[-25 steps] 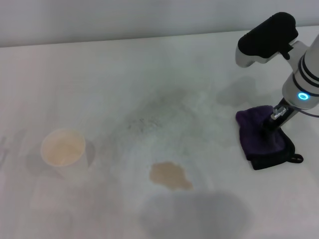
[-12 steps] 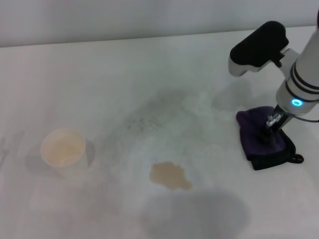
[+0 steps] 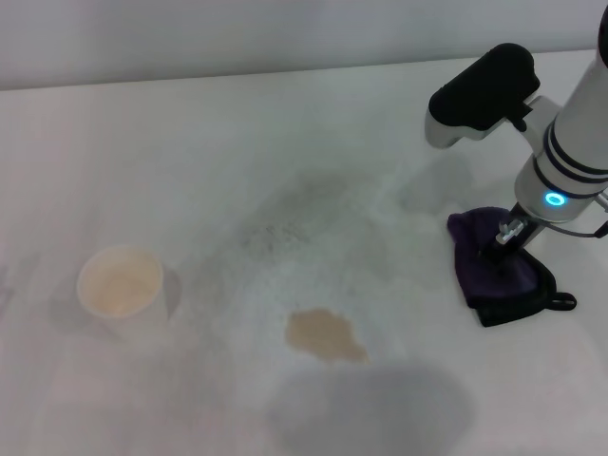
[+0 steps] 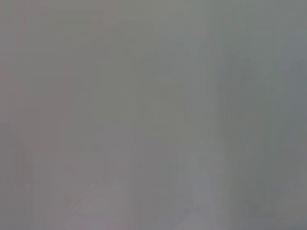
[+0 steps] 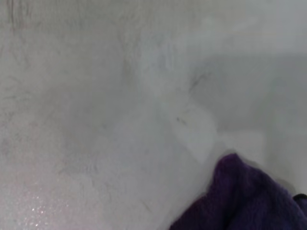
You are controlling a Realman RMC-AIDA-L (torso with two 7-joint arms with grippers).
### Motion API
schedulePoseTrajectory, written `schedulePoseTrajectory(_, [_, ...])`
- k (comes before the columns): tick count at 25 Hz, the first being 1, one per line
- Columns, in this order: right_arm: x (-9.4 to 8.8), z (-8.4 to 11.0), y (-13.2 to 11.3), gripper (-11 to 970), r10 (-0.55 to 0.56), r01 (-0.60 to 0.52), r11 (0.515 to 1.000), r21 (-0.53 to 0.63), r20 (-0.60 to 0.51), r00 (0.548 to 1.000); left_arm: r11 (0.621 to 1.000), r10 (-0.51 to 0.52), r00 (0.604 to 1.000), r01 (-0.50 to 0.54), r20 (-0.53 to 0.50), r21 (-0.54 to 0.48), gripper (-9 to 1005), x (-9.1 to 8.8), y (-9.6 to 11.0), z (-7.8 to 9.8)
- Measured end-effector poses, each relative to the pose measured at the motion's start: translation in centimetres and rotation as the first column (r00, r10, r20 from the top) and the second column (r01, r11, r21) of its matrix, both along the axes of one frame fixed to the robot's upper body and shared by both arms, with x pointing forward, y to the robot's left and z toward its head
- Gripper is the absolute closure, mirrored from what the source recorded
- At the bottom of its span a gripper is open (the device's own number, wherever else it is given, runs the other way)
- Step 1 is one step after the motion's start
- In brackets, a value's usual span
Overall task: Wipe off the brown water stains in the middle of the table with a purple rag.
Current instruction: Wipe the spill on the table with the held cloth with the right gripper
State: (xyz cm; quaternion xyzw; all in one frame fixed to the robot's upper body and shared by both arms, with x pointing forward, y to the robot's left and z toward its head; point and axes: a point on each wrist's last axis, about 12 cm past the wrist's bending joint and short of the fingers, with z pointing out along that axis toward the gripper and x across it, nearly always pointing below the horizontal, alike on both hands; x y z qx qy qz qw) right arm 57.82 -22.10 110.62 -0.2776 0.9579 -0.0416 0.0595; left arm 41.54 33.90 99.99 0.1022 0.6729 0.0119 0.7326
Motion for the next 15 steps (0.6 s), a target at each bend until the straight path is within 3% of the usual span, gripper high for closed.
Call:
schedulePoseTrajectory(3, [-0.1,-0.1,0.2,793,0.013,-0.013,1.0,-0.006,-0.002,1.0,1.0,0.002,1.0,-0.002,-0.002,0.0,142,-0.1,0.0,0.0])
schedulePoseTrajectory(8, [-0.8,-0.1,2.0,859,0.073,-0.073,0.997,0.034,-0.018,0.997,1.0,0.002,1.0,-0.002,-0.002,0.0,143,-0.1,0.0,0.0])
schedulePoseTrajectory(15, [-2.0,0.3,5.6,860,0.216,-0.213,0.973,0.088,-0.014,0.976,1.0,-0.004,1.0,0.004,-0.006,-0.001,142,-0.1,0.0,-0.1])
